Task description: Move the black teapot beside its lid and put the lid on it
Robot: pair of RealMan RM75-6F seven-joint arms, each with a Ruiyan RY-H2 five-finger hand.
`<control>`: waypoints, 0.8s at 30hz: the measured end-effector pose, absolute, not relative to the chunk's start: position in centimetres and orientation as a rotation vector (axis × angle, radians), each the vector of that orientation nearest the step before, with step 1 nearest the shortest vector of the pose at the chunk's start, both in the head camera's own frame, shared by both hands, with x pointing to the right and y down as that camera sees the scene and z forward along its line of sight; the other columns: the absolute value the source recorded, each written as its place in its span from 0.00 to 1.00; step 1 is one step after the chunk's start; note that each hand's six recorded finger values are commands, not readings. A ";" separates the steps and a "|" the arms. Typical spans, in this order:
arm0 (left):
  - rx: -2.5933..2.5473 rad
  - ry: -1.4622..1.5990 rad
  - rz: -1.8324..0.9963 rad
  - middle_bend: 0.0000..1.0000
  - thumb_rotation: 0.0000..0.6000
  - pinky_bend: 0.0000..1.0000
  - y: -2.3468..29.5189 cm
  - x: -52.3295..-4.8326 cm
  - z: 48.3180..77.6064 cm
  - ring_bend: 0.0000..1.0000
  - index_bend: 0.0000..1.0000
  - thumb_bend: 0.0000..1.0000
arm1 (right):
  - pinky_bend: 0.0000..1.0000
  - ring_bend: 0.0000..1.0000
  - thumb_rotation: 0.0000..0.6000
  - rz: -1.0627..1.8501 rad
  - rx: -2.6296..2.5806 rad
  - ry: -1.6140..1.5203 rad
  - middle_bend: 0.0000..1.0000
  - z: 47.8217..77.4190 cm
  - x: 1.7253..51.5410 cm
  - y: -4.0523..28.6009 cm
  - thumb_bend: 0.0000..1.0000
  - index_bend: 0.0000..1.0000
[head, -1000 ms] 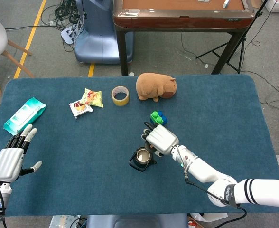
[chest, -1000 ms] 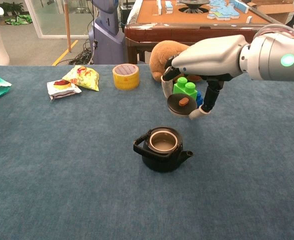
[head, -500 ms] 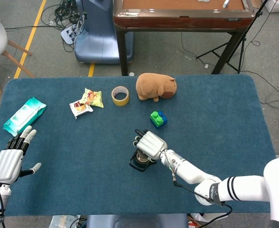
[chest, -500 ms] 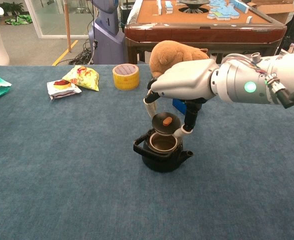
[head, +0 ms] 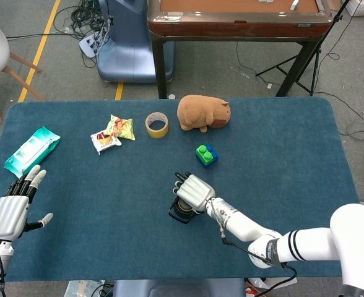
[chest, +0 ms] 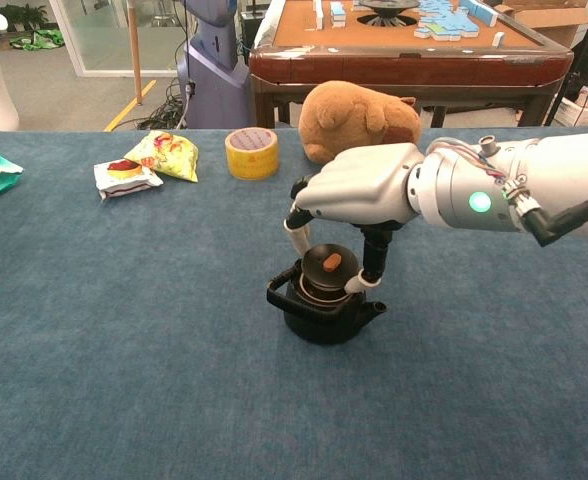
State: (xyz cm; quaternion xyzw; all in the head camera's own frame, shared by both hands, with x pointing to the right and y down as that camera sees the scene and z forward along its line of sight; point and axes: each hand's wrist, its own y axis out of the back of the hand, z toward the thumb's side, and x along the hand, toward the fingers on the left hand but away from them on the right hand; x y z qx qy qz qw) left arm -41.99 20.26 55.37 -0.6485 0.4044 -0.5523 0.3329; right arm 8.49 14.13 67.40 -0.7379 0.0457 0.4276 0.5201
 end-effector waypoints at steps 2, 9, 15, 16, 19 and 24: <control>-1.693 1.056 -1.441 0.00 1.00 0.08 20.3 -42.0 55.4 0.00 0.00 0.17 | 0.19 0.05 1.00 1.026 -1.770 0.112 0.23 67.4 8.4 14.2 0.32 0.35; -1.691 1.059 -1.442 0.00 1.00 0.08 20.3 -42.1 55.4 0.00 0.00 0.17 | 0.16 0.01 1.00 1.030 -1.768 0.134 0.18 67.4 8.4 14.3 0.32 0.20; -1.691 1.061 -1.442 0.00 1.00 0.08 20.3 -42.1 55.4 0.00 0.00 0.17 | 0.15 0.01 1.00 1.027 -1.772 0.122 0.17 67.0 8.4 14.1 0.32 0.15; -1.691 1.063 -1.442 0.00 1.00 0.08 20.3 -42.2 55.4 0.00 0.00 0.17 | 0.15 0.01 1.00 1.025 -1.773 0.113 0.17 66.8 8.4 14.0 0.32 0.15; -1.693 1.064 -1.442 0.00 1.00 0.08 20.2 -42.2 55.4 0.00 0.00 0.17 | 0.15 0.01 1.00 1.025 -1.764 0.083 0.17 66.3 8.7 13.4 0.32 0.15; -1.695 1.063 -1.438 0.00 1.00 0.08 20.2 -42.1 55.4 0.00 0.00 0.17 | 0.15 0.01 1.00 1.043 -1.759 0.066 0.17 66.3 9.1 12.9 0.32 0.15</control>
